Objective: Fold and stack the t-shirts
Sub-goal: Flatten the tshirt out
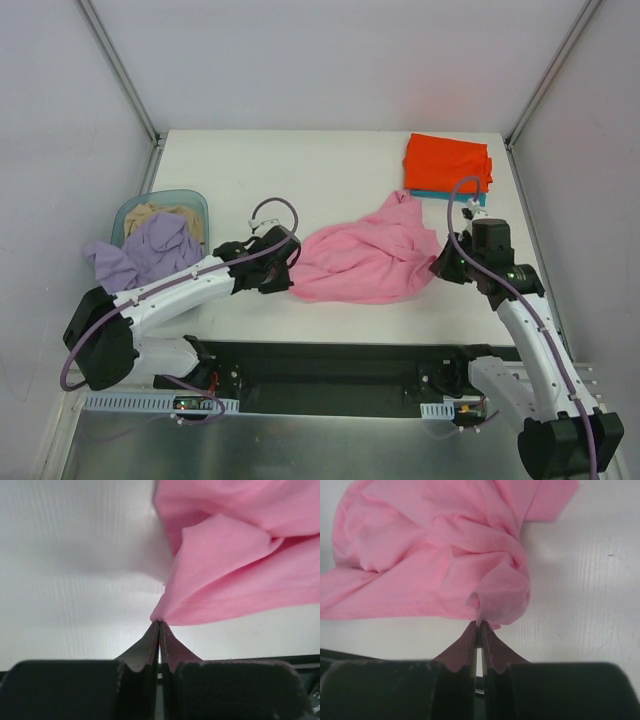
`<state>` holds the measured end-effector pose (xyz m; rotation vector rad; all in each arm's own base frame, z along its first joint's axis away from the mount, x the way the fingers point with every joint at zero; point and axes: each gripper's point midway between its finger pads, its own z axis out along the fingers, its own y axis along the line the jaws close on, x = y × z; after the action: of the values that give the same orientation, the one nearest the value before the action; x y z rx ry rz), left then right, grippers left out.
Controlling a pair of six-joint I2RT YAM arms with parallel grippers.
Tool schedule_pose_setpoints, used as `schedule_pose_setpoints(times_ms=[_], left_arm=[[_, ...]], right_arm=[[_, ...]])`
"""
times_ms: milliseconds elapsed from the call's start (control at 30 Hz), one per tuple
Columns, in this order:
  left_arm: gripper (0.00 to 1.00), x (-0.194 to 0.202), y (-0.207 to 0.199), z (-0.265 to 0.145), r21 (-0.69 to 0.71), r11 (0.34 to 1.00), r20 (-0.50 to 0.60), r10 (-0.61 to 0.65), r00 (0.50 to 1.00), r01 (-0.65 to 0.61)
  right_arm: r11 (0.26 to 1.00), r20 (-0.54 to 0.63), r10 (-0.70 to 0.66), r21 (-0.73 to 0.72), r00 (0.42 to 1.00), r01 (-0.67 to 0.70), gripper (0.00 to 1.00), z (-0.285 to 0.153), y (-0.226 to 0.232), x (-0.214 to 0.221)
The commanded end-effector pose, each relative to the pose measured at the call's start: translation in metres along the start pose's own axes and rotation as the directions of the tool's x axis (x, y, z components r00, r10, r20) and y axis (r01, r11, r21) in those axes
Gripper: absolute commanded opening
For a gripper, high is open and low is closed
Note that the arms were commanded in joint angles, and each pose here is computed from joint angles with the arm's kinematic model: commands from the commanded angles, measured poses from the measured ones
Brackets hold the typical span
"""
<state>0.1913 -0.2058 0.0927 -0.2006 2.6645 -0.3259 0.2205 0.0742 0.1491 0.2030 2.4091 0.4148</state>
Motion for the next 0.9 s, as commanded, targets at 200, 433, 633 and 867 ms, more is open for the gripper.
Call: schedule_pose_setpoints(times_ms=[200, 433, 633, 867], left_arm=[[0.39, 0.051, 0.023, 0.026, -0.114, 0.993, -0.234, -0.012, 0.972, -0.015], [0.87, 0.031, 0.026, 0.02, -0.096, 0.995, -0.178, -0.044, 0.983, 0.027], [0.88, 0.003, 0.016, 0.046, 0.011, 0.999, -0.139, -0.038, 0.99, 0.04], [0.48, 0.011, -0.001, 0.064, 0.117, 0.993, -0.236, 0.025, 0.971, 0.003]], right_arm=[[0.997, -0.146, -0.045, -0.064, 0.988, 0.036, 0.08, 0.024, 0.022, 0.03], [0.997, -0.11, -0.072, -0.019, 0.991, 0.07, 0.08, 0.016, 0.017, 0.016], [0.998, -0.119, -0.065, -0.012, 0.991, 0.064, 0.08, 0.018, 0.017, 0.014], [0.998, -0.114, -0.045, 0.033, 0.992, 0.049, 0.08, 0.018, 0.011, 0.012]])
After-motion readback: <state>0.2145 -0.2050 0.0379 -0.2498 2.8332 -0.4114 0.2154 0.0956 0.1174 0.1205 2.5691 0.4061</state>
